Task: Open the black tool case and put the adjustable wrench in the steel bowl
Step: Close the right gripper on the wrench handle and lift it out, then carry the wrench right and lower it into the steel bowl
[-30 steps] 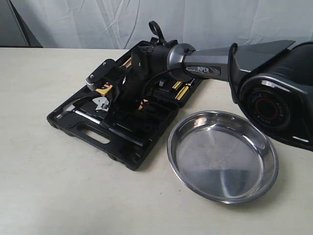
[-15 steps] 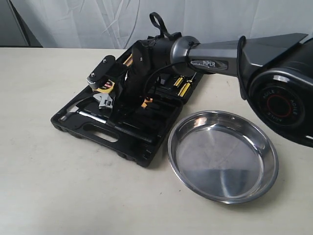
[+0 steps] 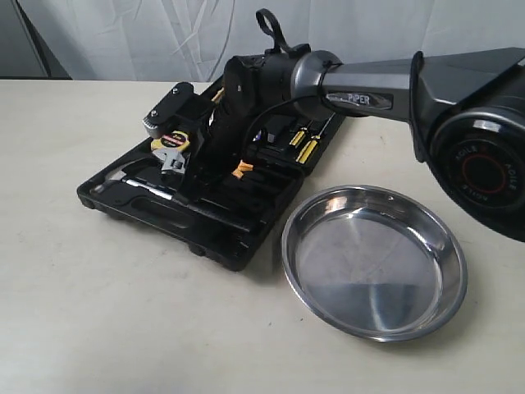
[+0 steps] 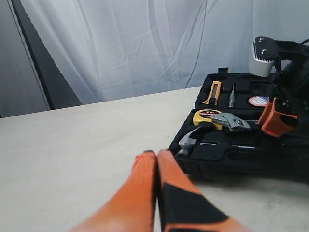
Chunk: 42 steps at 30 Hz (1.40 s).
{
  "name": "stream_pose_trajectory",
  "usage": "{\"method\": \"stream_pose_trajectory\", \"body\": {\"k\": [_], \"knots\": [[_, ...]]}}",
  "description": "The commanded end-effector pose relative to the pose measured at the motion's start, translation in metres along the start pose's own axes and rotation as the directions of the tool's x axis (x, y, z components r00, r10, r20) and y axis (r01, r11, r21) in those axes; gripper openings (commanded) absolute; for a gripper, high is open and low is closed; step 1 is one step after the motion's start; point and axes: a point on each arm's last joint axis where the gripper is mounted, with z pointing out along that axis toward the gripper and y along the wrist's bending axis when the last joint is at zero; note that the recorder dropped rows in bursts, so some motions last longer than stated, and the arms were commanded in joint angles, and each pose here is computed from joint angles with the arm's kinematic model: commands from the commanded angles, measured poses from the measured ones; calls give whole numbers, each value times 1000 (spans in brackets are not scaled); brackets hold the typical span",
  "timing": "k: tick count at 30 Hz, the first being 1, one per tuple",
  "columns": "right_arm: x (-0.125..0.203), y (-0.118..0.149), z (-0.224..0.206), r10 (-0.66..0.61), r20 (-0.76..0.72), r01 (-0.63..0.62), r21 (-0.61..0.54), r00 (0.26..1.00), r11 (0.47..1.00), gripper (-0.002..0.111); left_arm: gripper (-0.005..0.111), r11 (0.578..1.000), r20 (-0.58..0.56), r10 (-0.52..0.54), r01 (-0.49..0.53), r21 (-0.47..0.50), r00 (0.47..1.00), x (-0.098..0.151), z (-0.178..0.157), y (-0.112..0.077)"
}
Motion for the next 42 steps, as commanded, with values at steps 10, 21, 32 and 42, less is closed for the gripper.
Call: {"method": "stream_pose_trajectory", "body": {"k": [10,21,32,42], "knots": [[-19,-3,-35,-22,87,18,46,996,999,-1,0,1000,3,-2,2,1,1000,-1,0,0],[-14,-8,-89,105,-42,-97,156,994,983,-1,0,1000,3,-2,2,1,1000,-1,0,0],[75,-12,-148,319,-79,-286,283,944,916,-1,0,1000,3,-2,2,1,1000,-1,0,0],[197,25,-116,510,-9,-487,281,860,827,-1,0,1000,3,-2,2,1,1000,-1,0,0]]}}
